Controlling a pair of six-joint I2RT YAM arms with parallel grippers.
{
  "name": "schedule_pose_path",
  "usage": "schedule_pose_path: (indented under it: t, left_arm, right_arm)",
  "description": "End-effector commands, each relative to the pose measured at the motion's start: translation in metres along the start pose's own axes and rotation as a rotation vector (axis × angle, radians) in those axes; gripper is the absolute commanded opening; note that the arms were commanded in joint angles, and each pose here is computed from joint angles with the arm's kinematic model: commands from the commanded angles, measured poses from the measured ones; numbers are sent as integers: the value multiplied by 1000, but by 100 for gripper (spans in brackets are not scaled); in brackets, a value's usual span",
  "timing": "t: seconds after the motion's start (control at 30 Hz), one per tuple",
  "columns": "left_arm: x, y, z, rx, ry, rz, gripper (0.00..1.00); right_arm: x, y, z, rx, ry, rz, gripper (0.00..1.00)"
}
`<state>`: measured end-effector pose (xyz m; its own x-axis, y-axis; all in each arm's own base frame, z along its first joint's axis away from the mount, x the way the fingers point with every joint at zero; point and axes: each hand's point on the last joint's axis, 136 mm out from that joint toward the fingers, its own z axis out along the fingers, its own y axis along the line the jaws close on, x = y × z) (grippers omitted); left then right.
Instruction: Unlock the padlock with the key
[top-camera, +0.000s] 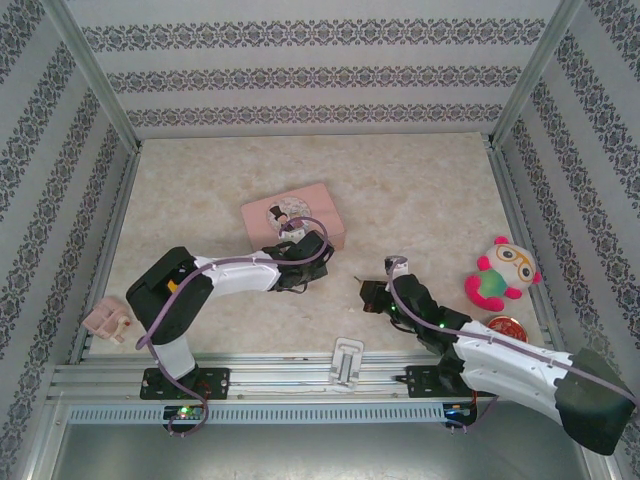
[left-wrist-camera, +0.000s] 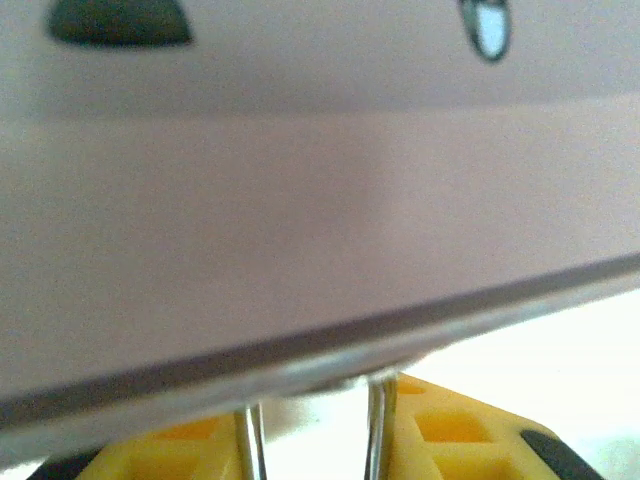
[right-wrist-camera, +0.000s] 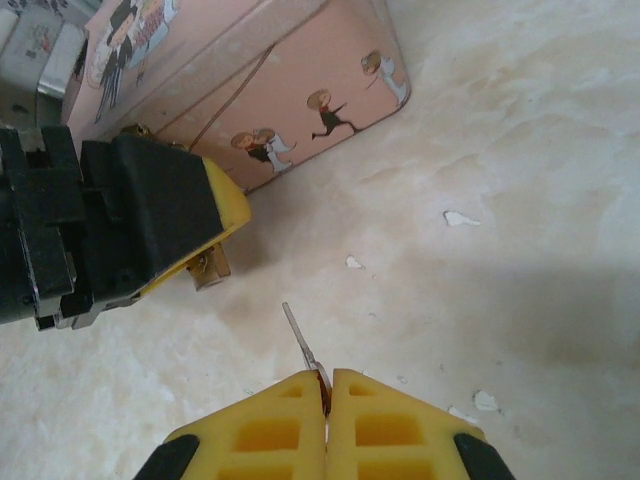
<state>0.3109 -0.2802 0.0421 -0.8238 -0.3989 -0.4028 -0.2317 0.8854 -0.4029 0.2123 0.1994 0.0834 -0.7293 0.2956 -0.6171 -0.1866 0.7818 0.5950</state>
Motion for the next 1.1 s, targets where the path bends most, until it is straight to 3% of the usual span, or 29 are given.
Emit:
schedule_pose_path:
  t: [0.0,1.07]
  left_arm:
    - [-31,-39,-20,158,-101,-61,0]
    - [-18,-38,5,173,-27,-249,0]
  right_arm:
    - [-4,5,5,-17,-32,12,0]
    - [6,28,41,-33,-59,59,0]
